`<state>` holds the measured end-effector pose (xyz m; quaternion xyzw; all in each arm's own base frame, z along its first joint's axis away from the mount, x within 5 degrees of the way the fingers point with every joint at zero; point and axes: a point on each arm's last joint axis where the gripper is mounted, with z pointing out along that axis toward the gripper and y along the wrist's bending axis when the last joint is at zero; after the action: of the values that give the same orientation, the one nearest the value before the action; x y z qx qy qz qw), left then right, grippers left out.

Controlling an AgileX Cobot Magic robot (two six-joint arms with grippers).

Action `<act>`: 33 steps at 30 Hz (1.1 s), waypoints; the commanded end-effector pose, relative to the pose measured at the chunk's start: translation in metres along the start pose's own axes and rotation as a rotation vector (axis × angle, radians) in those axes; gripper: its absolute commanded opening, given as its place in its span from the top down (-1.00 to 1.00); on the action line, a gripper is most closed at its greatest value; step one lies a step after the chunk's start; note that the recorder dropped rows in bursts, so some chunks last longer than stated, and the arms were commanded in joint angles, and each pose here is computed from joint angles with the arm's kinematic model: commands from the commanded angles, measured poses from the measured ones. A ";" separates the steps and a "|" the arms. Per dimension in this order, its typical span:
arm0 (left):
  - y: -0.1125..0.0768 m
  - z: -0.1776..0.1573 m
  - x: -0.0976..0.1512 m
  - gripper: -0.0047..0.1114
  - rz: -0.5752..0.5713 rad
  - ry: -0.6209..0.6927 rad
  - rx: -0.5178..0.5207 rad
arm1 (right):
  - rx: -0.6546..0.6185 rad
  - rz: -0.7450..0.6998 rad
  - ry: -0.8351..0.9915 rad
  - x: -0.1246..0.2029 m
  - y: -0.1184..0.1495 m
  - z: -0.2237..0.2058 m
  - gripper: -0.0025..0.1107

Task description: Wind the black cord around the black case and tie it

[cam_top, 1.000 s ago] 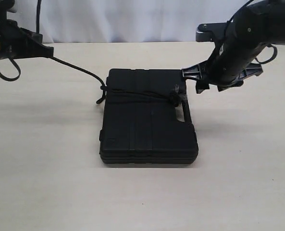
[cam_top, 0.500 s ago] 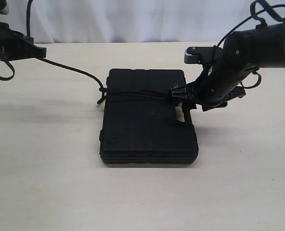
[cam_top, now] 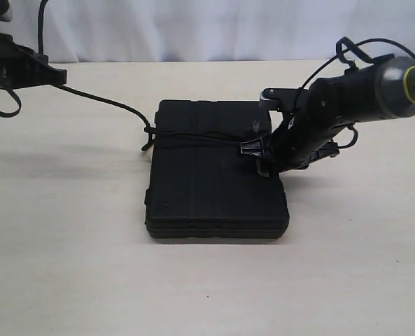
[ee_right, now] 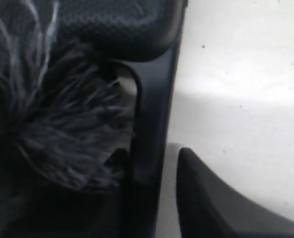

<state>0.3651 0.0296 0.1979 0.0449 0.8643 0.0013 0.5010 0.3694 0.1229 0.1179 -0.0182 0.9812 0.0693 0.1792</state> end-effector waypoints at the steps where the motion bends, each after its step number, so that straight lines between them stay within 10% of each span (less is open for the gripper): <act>1: 0.001 -0.002 -0.005 0.92 -0.042 -0.019 -0.009 | -0.015 -0.001 -0.066 -0.005 0.001 0.002 0.88; 12: 0.011 -0.003 -0.006 0.92 -0.198 -0.047 -0.055 | 0.037 0.112 -0.034 -0.008 -0.045 -0.002 0.88; 33: 0.070 0.013 0.069 0.92 -0.174 0.350 -0.234 | 0.055 0.159 -0.066 -0.009 -0.067 -0.002 0.88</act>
<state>0.3512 0.0889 0.1421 -0.0809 0.9270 0.0526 0.3625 0.3812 0.0642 0.1146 0.0515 0.9758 0.0580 0.2045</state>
